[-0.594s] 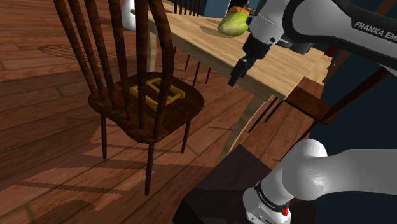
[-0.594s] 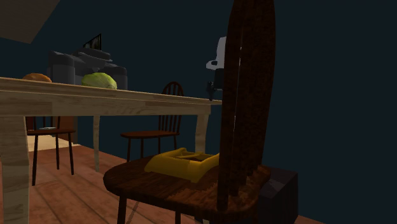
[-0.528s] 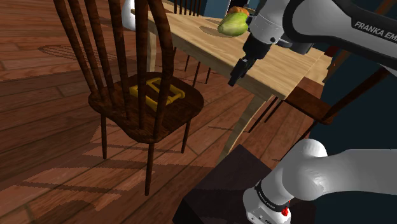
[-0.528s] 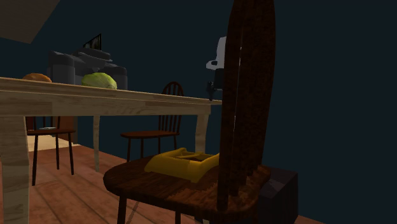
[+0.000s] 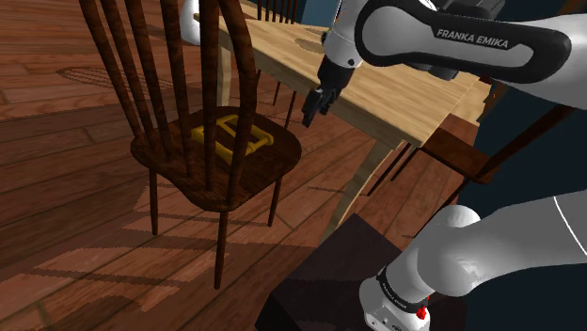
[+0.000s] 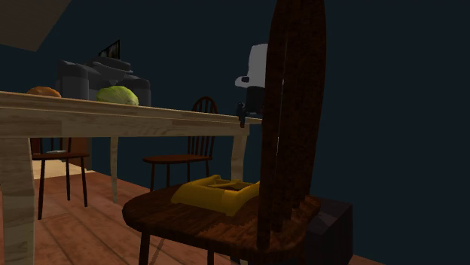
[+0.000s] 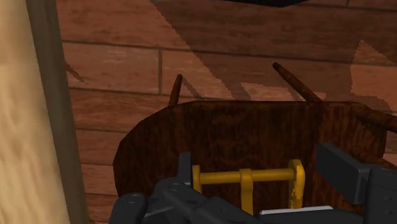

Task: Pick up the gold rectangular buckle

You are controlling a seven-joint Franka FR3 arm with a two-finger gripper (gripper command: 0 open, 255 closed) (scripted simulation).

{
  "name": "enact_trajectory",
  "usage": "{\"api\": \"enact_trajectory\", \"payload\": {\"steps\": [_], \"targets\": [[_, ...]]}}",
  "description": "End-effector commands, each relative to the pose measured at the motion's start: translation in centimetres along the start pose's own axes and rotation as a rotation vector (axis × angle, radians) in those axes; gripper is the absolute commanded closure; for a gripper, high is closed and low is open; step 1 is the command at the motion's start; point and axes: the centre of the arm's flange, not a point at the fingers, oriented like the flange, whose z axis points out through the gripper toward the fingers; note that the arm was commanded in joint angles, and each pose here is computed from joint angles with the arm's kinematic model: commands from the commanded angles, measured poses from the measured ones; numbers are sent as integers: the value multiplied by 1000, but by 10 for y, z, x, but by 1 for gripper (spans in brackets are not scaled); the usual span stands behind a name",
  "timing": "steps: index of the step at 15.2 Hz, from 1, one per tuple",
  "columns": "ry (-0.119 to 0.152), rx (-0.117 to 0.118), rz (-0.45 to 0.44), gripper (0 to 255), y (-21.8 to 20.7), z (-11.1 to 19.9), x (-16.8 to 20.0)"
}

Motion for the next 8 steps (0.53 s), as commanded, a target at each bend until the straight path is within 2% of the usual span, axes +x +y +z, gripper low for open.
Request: {"api": "enact_trajectory", "payload": {"steps": [1, 8], "targets": [[-8, 3, -3, 0, -2, 14, 23], [-36, 13, -14, 0, -13, 65, 103]]}}
